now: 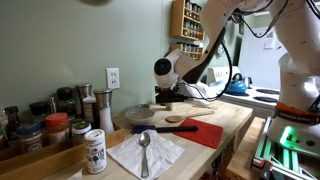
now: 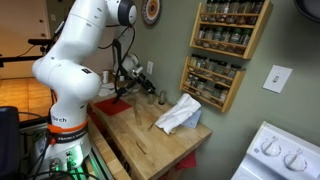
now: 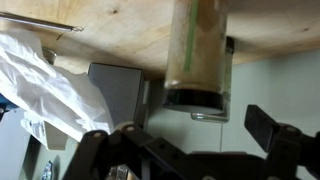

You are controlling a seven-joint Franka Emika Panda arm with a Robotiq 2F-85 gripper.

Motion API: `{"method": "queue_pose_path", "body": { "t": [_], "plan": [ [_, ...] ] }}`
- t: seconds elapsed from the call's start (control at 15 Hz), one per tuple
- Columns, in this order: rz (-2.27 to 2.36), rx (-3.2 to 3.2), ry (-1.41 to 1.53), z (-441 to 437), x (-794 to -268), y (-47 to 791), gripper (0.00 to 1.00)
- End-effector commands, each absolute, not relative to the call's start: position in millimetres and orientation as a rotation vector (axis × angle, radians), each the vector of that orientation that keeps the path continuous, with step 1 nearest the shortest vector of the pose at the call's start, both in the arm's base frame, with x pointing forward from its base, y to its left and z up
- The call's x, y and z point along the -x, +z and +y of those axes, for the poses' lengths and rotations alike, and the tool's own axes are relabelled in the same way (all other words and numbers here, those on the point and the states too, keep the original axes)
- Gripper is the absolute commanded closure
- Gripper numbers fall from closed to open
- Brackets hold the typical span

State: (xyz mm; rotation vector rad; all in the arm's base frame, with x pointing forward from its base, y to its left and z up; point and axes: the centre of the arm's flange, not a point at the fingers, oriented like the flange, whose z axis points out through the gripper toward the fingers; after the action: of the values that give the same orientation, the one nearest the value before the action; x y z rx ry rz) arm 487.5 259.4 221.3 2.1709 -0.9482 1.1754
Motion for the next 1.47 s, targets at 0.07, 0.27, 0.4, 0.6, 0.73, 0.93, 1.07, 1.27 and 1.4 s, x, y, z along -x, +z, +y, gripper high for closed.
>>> {"method": "queue_pose_path", "body": {
  "t": [0.07, 0.27, 0.4, 0.6, 0.73, 0.93, 1.07, 1.27, 1.4],
  "plan": [
    [-0.899, -2.255, 1.191, 243, -471, 249, 0.00],
    [-0.884, -2.327, 1.187, 236, -466, 272, 0.00],
    [-0.878, -2.378, 1.176, 228, -465, 289, 0.00],
    [-0.824, -2.453, 1.159, 214, -471, 313, 0.00],
    [-0.798, -2.502, 1.133, 201, -483, 327, 0.00],
    [-0.760, -2.588, 1.060, 183, -506, 339, 0.00],
    [-0.731, -2.643, 0.992, 171, -521, 340, 0.00],
    [-0.679, -2.721, 0.887, 156, -537, 341, 0.00],
    [-0.609, -2.792, 0.801, 153, -543, 339, 0.00]
  ]
}}
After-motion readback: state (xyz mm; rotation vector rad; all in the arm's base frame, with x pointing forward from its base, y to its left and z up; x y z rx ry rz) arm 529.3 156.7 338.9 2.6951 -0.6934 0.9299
